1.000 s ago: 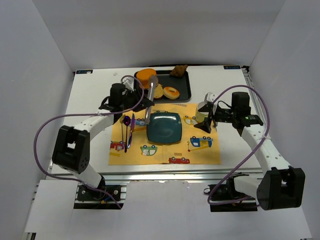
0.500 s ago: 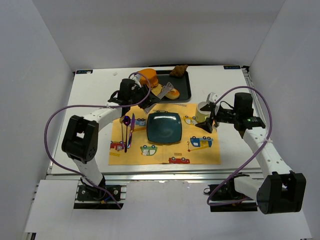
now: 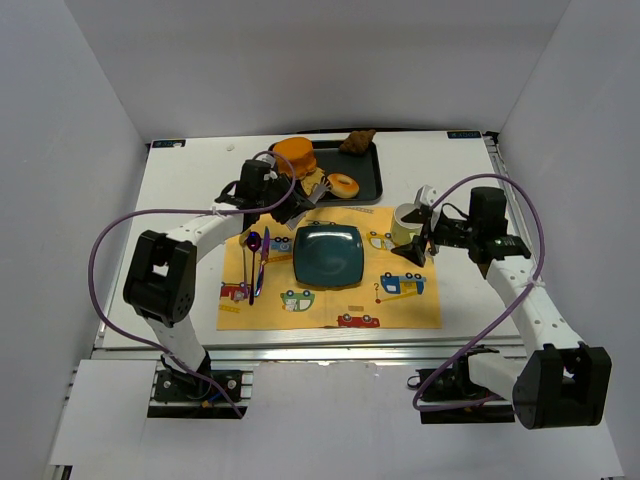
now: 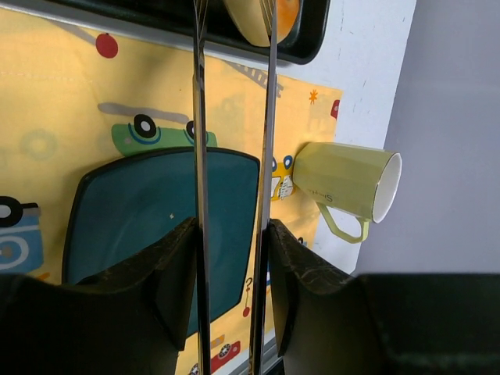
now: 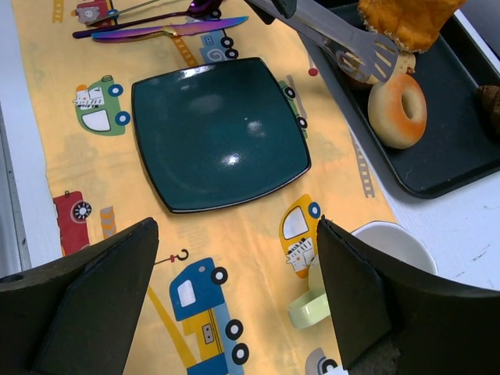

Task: Place the bread

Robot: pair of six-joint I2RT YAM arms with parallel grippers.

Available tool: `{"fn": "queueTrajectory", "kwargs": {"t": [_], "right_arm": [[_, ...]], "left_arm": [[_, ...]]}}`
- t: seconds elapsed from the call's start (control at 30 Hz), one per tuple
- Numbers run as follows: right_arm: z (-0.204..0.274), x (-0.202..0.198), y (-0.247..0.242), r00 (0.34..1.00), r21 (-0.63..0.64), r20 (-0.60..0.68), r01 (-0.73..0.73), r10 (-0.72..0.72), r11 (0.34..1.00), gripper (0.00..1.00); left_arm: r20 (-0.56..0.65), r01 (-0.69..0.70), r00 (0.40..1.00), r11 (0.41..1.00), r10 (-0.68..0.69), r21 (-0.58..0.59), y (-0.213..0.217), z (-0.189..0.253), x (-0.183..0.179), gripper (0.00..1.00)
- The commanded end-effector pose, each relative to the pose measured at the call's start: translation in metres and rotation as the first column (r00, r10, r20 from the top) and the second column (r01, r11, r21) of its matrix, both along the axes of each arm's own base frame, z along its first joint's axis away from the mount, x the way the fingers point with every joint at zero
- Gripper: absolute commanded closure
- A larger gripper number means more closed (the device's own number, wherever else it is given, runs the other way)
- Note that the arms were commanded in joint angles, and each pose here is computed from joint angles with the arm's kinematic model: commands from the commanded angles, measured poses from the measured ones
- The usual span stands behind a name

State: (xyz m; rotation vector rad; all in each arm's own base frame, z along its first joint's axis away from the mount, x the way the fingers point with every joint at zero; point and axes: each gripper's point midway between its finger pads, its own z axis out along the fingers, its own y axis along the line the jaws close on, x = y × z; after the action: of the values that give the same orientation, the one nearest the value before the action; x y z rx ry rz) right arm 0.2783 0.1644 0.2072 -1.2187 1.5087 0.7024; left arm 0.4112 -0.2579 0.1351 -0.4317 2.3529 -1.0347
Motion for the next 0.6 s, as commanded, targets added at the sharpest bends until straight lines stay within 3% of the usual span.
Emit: {"fn": "queueTrajectory", "kwargs": {"t": [0.0, 0.57], "right_arm": [[0.007, 0.0, 0.0, 1.0, 0.018, 0.027, -0.002, 0.001, 1.0, 0.14], [0.002, -0.001, -0.005, 0.999, 0.008, 0.033, 0.011, -0.011, 1.0, 0.14]], "left_arm": [[0.045, -0.004, 0.999, 0.999, 0.006, -0.045, -0.006, 0.026, 0.004, 0.5], [0.016, 0.012, 1.0, 0.996, -0.011, -0.093, -0.02, 0.013, 0.018, 0.45]]}}
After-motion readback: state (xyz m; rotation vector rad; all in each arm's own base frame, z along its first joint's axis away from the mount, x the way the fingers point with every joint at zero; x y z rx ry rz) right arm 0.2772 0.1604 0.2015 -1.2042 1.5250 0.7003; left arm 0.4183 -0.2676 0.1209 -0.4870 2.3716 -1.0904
